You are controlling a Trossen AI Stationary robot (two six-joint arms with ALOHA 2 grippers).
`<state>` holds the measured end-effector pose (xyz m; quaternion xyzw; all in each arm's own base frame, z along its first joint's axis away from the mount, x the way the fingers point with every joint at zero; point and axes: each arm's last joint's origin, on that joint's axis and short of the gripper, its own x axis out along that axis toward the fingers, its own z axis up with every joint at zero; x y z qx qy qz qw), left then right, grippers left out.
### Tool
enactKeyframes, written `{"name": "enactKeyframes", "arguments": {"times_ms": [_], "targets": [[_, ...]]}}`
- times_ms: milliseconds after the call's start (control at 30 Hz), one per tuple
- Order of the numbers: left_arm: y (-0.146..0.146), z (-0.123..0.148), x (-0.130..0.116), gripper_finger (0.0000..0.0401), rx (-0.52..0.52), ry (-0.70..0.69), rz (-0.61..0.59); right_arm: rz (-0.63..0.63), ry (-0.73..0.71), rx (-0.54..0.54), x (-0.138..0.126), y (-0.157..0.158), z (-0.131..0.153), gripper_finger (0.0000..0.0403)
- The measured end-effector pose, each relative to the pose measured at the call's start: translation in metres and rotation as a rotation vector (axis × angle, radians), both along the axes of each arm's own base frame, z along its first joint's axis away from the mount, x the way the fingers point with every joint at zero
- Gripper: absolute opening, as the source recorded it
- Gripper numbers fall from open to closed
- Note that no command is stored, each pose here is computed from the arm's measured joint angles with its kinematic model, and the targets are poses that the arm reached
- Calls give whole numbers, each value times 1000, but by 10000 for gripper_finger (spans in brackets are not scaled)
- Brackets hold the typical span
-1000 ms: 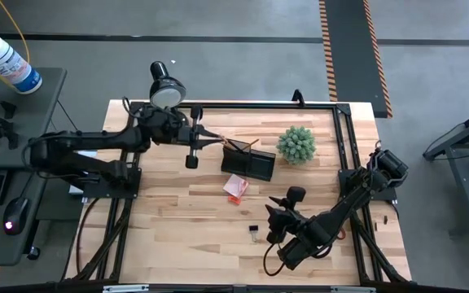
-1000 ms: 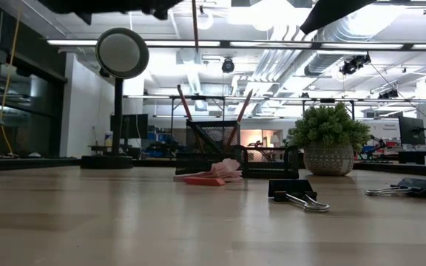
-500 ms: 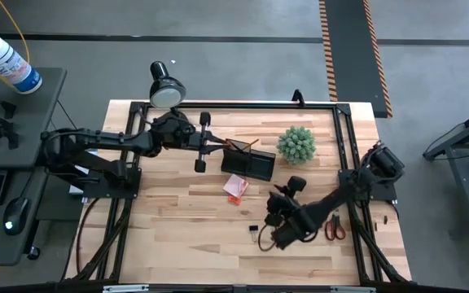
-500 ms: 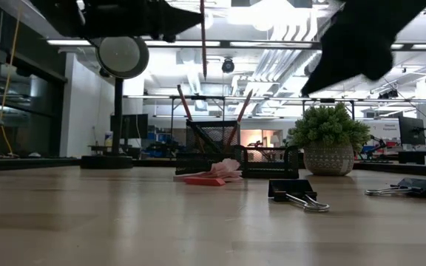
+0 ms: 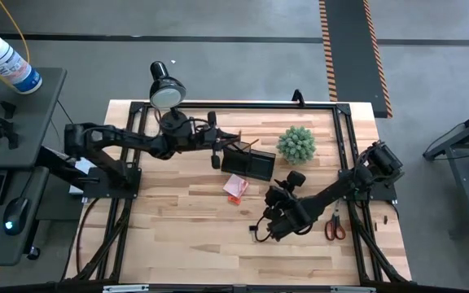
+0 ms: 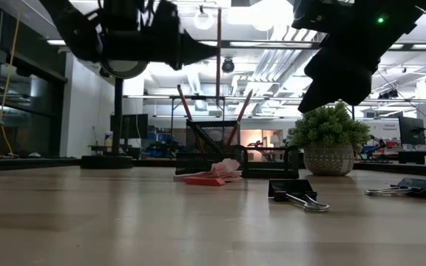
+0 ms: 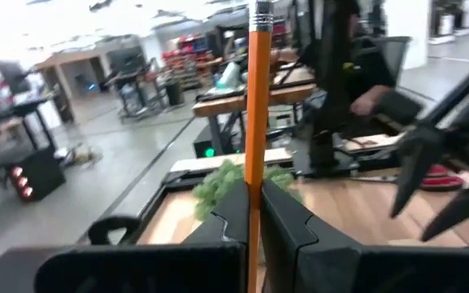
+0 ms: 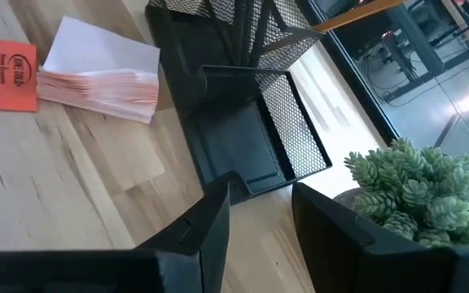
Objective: Pick and place office supplies into organizer
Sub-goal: Put the orange pencil into the black desk organizer
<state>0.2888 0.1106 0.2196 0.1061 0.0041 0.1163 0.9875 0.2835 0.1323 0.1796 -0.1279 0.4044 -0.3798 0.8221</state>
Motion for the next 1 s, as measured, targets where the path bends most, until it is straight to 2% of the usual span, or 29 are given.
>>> {"name": "enactKeyframes", "arguments": {"times_ms": [100, 433, 733, 1000], "targets": [[4, -10, 5, 0, -25, -9, 57, 0, 0, 1, 0, 0, 0, 129], [8, -37, 14, 0, -75, 31, 91, 2, 0, 5, 0, 0, 0, 129], [12, -60, 16, 0, -55, 148, 183, 3, -4, 9, 1, 1, 0, 129], [12, -67, 15, 0, -73, 220, 192, 3, -6, 12, 1, 1, 0, 129]]}}
